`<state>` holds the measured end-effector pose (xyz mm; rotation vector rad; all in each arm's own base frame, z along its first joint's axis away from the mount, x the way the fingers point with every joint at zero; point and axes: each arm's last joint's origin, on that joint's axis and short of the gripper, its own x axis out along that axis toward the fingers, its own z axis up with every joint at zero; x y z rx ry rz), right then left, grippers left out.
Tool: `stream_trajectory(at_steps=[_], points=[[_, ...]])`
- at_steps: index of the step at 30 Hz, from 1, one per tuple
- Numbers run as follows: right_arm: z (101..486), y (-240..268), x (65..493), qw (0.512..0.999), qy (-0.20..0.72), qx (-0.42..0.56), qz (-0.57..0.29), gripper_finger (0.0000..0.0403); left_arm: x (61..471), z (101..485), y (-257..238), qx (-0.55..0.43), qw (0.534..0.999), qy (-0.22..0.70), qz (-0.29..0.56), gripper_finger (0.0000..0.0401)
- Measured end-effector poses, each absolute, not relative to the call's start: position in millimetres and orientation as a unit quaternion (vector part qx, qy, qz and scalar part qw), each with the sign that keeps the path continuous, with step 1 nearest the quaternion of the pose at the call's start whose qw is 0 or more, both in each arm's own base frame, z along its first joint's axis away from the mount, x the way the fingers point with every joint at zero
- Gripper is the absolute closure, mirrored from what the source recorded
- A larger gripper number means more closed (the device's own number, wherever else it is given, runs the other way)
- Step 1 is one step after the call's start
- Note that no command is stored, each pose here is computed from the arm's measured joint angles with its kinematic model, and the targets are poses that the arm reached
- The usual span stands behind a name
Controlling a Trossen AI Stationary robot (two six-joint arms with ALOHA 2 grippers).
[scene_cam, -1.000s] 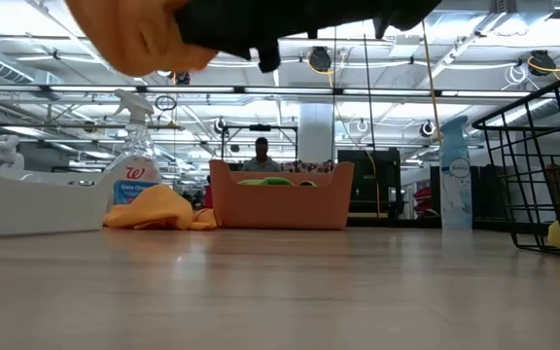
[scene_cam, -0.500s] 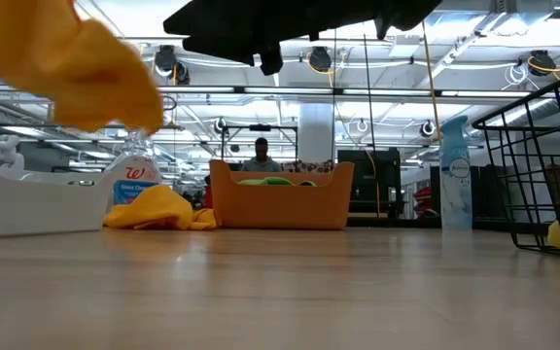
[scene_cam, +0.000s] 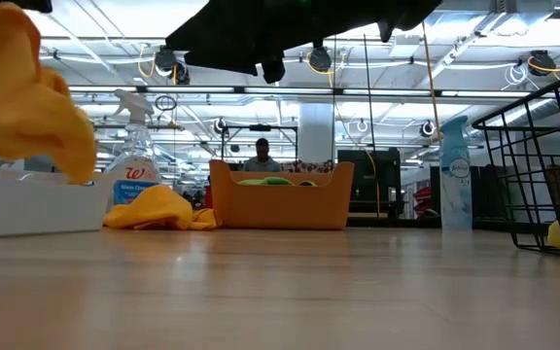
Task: Sort microfiber towel by color & place in baskets
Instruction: Put the bottom orange microfiber cloth into the white bin
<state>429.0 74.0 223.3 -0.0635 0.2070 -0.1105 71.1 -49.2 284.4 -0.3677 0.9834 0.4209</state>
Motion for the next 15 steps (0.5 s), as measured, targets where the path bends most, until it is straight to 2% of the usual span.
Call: stream_trajectory(at_steps=[10,15], points=[[223,75,429,0.993,0.103,-0.029,-0.052,0.0215,74,250,-52,-0.132,0.821,0.502,0.238,0.0397],[223,75,429,0.993,0.103,-0.021,-0.045,0.0215,78,237,-55,-0.119,0.830,0.487,0.246,0.0393]])
